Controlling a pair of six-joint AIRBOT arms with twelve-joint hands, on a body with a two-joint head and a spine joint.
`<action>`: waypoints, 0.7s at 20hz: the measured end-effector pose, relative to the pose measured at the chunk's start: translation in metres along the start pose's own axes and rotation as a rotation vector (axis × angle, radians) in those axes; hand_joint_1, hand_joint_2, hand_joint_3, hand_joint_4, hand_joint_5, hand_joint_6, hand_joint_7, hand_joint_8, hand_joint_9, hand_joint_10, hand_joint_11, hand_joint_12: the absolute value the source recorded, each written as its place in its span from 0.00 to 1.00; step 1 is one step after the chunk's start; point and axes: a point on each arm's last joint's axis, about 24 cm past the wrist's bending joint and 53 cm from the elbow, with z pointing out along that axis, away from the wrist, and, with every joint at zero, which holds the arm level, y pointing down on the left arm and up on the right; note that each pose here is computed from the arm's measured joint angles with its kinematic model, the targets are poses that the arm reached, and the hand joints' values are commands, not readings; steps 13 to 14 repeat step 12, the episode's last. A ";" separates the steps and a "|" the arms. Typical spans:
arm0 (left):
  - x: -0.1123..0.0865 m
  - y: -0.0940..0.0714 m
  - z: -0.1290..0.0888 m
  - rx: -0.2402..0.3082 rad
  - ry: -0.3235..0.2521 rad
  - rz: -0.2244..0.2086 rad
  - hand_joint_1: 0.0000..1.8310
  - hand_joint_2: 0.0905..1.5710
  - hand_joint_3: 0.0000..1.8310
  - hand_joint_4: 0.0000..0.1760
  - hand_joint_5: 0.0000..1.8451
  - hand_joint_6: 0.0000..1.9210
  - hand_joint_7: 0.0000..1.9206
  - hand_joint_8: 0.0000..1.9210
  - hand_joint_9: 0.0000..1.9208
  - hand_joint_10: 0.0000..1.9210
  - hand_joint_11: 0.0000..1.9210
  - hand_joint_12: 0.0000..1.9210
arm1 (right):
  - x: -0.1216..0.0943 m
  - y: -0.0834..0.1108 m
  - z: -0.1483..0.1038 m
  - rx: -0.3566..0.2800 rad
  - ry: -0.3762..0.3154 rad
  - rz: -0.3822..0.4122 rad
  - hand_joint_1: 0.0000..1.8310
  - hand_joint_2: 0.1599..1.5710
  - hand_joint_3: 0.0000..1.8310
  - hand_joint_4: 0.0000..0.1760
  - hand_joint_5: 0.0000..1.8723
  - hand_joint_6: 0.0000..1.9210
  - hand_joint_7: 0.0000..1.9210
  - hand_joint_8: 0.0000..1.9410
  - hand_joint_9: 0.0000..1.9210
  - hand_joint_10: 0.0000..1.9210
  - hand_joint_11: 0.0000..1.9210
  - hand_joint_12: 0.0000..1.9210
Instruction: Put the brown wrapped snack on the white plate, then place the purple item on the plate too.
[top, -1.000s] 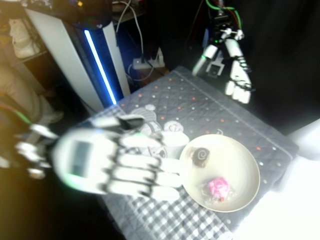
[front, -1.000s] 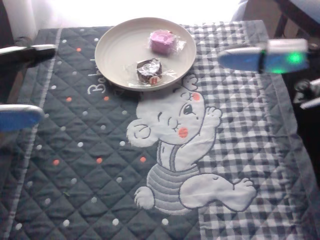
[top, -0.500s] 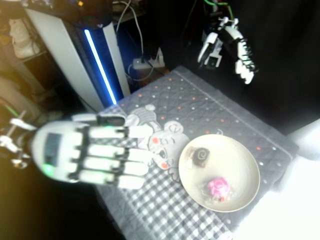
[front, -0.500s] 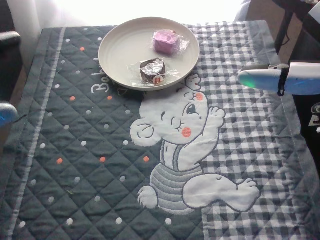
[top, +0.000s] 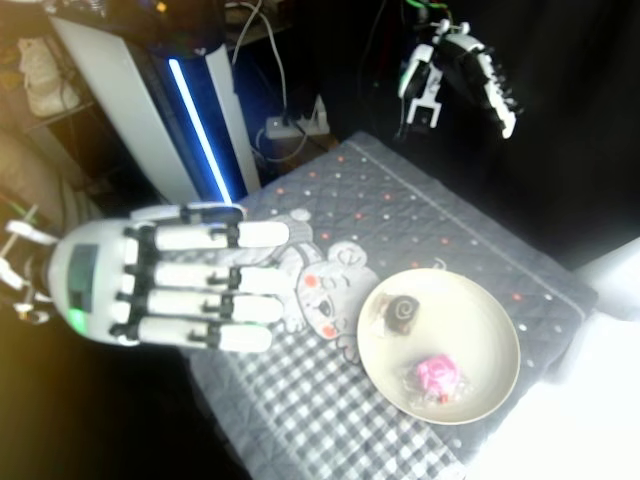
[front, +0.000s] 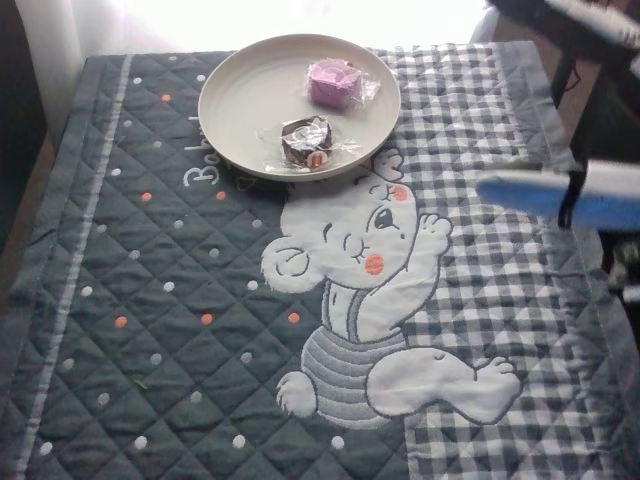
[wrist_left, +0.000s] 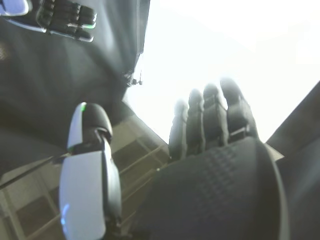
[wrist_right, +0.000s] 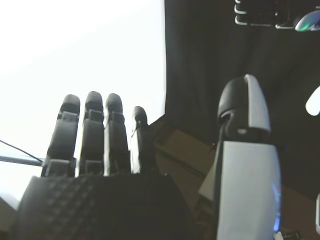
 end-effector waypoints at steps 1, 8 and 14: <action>0.005 0.003 -0.003 -0.009 -0.013 -0.025 0.22 0.71 0.00 0.00 0.09 0.00 0.12 0.00 0.14 0.00 0.00 0.48 | 0.000 0.005 -0.001 -0.018 -0.009 0.006 0.34 0.60 0.01 0.42 0.08 0.00 0.12 0.00 0.14 0.01 0.09 0.09; 0.013 -0.081 0.051 0.333 0.012 -0.054 0.00 0.85 0.00 0.22 0.00 0.00 0.00 0.00 0.00 0.00 0.00 0.10 | -0.018 0.082 -0.011 -0.249 -0.025 -0.094 0.12 0.72 0.01 0.38 0.02 0.00 0.02 0.00 0.01 0.00 0.00 0.00; 0.021 -0.111 0.054 0.441 0.062 -0.037 0.12 0.88 0.00 0.39 0.09 0.01 0.14 0.01 0.18 0.03 0.00 0.47 | -0.014 0.092 -0.013 -0.275 0.014 -0.140 0.24 0.66 0.00 0.35 0.26 0.03 0.12 0.00 0.13 0.01 0.10 0.08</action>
